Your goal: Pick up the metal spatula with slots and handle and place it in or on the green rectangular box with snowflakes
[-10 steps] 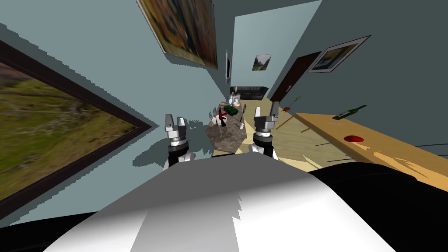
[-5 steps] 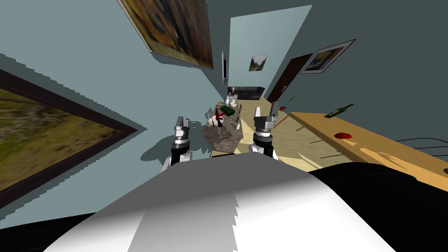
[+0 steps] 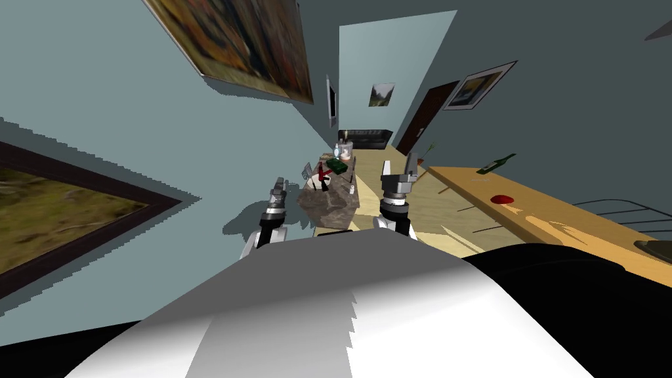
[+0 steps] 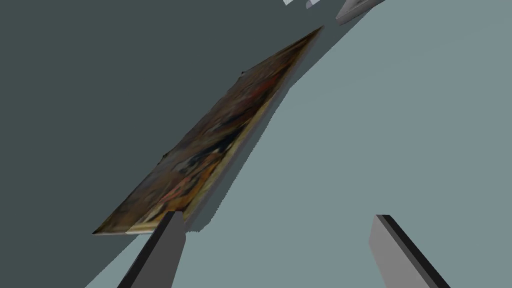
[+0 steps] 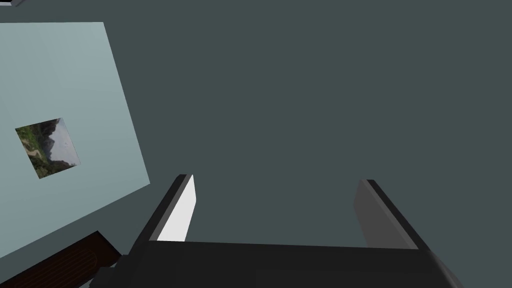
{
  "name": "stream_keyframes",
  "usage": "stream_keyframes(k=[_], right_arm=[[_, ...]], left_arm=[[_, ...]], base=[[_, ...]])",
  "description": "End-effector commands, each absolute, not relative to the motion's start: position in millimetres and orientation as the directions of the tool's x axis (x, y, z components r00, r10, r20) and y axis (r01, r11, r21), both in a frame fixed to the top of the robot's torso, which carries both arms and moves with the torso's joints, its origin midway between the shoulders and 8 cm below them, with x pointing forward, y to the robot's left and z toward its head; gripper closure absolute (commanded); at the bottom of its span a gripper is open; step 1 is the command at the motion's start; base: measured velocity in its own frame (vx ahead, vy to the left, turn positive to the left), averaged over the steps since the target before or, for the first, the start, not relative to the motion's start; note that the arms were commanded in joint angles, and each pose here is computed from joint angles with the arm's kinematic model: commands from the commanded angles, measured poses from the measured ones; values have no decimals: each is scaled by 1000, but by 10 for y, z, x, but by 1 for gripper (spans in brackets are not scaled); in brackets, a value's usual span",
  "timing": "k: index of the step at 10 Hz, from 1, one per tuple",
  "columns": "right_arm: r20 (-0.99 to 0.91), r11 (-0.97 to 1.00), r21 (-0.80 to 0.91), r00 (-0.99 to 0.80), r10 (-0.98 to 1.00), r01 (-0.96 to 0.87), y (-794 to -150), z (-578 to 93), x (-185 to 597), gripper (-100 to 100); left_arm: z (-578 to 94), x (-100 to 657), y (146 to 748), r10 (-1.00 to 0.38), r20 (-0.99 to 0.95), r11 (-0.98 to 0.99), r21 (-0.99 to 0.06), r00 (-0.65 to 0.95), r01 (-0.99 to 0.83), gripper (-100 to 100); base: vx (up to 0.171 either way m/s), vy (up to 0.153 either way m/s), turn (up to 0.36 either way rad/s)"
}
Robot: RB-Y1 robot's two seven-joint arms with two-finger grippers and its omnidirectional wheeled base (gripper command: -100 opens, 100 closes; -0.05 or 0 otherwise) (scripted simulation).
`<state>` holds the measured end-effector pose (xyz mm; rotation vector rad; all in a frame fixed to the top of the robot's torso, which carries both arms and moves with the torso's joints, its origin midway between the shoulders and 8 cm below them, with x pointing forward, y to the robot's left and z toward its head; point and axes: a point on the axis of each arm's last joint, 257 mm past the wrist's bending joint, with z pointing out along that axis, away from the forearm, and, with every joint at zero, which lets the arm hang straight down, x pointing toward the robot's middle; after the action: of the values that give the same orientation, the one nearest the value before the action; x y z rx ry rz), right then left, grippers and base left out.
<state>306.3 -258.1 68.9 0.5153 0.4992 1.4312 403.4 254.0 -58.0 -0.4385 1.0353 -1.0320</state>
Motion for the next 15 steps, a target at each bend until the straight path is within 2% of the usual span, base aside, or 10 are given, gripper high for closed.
stream_keyframes(k=[1, 7, 15], right_arm=[[-15, 70, 609, 77, 997, -790, -2581, 689, 3063, 0], [-15, 70, 609, 77, 997, -790, -2581, 689, 3063, 0], [-15, 70, 609, 77, 997, -790, -2581, 689, 3063, 0]], left_arm=[[-726, 4104, 2571, -838, -532, 522, -717, 120, 463, -100], [-1233, 4388, 2801, -705, -703, 687, -642, 97, 340, -100], [-1925, 4745, 3518, -407, -913, 906, -400, 24, 138, -100]], base=[[4, -46, -46], [10, -72, -70], [20, -89, -84]])
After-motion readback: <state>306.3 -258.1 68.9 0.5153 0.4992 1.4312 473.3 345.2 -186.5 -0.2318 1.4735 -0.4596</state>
